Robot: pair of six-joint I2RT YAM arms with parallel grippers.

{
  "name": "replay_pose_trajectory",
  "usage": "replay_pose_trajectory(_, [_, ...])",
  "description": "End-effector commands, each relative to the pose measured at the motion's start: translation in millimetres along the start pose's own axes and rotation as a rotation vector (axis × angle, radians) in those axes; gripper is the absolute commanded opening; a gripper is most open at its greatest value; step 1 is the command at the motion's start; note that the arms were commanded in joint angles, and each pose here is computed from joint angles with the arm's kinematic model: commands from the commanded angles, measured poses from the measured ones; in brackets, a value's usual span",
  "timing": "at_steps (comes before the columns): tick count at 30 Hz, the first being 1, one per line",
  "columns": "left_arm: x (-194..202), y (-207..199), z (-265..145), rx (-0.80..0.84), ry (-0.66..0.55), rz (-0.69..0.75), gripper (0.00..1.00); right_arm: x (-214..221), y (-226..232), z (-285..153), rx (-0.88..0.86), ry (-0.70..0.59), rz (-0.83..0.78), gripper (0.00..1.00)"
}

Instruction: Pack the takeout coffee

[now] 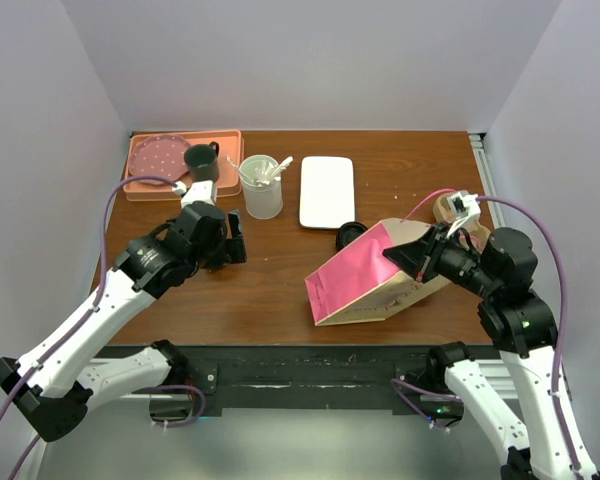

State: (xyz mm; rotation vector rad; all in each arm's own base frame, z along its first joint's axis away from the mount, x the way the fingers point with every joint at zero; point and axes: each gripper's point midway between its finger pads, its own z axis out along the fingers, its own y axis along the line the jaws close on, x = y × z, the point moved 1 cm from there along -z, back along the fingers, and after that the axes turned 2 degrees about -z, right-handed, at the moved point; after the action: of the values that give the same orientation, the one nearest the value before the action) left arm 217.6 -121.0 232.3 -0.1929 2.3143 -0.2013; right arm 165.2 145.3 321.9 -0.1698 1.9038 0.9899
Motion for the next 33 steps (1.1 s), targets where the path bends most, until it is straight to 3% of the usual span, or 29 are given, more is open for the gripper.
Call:
replay_pose_trajectory(1, [-20.3, -6.2, -8.2, 0.007, -0.053, -0.055, 1.00, -5.7, 14.8, 8.4, -0.104, -0.002, 0.014, 0.11])
replay_pose_trajectory(5, [-19.5, -27.0, -14.3, 0.133, -0.035, -0.069, 1.00, -5.6, 20.4, 12.6, -0.147, 0.007, 0.039, 0.30])
replay_pose_trajectory(7, [-17.5, -39.7, -17.7, 0.210, -0.017, -0.067, 1.00, -1.5, 19.2, 14.0, -0.149, 0.017, 0.056, 0.34])
replay_pose_trajectory(16, [2.2, -95.1, -43.4, 0.614, 0.065, 0.003, 0.98, 10.7, 14.5, 10.7, -0.131, 0.053, 0.057, 0.35])
replay_pose_trajectory(22, [-15.9, -124.5, -51.3, 0.686, 0.054, 0.059, 0.97, 14.0, 24.2, 3.6, -0.179, 0.039, 0.071, 0.47])
replay_pose_trajectory(27, [-37.8, -163.5, -70.6, 0.796, 0.010, 0.060, 0.95, 18.8, 22.5, 0.5, -0.171, 0.052, 0.049, 0.46])
replay_pose_trajectory(33, [-61.2, -206.3, -77.2, 0.837, -0.020, 0.171, 0.93, 25.7, 17.9, -1.1, -0.154, 0.084, 0.014, 0.44])
